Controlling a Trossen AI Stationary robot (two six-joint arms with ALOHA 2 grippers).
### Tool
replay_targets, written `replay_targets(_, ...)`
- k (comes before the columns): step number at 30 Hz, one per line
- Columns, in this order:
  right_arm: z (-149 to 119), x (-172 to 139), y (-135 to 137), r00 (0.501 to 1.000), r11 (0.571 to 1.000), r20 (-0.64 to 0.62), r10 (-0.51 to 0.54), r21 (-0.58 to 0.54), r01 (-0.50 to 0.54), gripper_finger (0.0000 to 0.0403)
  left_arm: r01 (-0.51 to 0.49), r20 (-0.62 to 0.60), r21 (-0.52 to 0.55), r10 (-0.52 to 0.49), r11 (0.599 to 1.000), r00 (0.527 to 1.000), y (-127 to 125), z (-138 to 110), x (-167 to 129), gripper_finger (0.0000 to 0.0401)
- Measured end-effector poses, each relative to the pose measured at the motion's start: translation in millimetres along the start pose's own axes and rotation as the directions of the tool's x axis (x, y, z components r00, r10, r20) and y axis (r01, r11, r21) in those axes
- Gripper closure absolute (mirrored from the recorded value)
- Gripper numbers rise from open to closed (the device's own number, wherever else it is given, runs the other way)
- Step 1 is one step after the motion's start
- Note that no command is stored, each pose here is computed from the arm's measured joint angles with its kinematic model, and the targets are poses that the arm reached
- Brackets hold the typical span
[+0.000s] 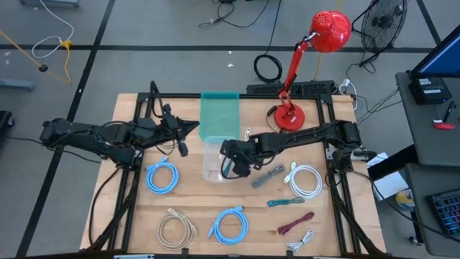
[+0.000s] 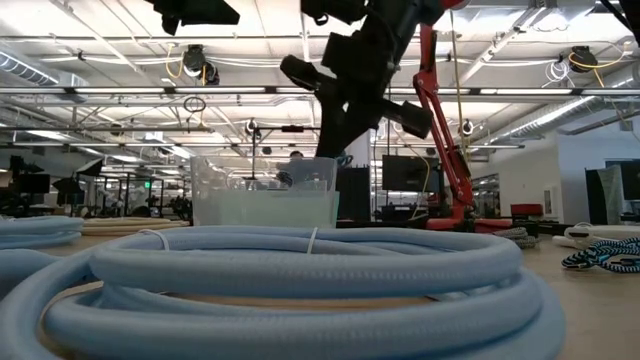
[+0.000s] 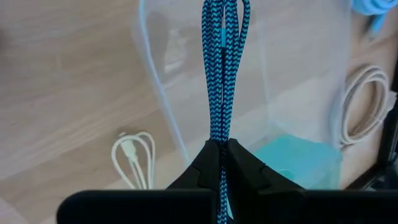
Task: Pick & Place USB Port
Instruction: Put the top blue black tied USB cable into the transparent bin
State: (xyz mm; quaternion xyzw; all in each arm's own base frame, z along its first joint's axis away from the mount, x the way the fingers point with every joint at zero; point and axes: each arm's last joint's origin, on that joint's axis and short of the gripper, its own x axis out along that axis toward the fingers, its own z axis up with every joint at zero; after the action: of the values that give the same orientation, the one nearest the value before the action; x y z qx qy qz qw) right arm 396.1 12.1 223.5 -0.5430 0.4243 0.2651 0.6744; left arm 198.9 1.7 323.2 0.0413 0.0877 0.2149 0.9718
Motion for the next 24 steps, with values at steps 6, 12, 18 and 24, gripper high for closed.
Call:
replay_targets(6, 2.8, 2.1, 3.1, 0.995, 0.999, 0.094, 0.031, -0.010, -0.030, 0.0401, 0.000, 0.000, 0.000, 0.000, 1.000, 1.000, 0.0, 0.0, 0.0, 0.0375)
replay_targets(12, 7.8, 7.9, -1.0, 0.993, 0.999, 0.115, -0.021, -0.045, 0.026, 0.0401, 0.000, 0.000, 0.000, 0.000, 1.000, 1.000, -0.1, 0.0, 0.0, 0.0375)
replay_targets(18, 6.7, 7.3, -1.6, 0.993, 0.998, 0.117, -0.022, -0.061, 0.029, 0.0401, 0.000, 0.000, 0.001, 0.000, 1.000, 1.000, -0.1, 0.0, 0.0, 0.0375)
replay_targets(24, 1.4, 8.0, -5.3, 0.986, 1.000, 0.163, -0.029, -0.003, 0.030, 0.0401, 0.000, 0.000, 0.003, 0.000, 1.000, 1.000, -0.1, 0.0, 0.0, 0.0375)
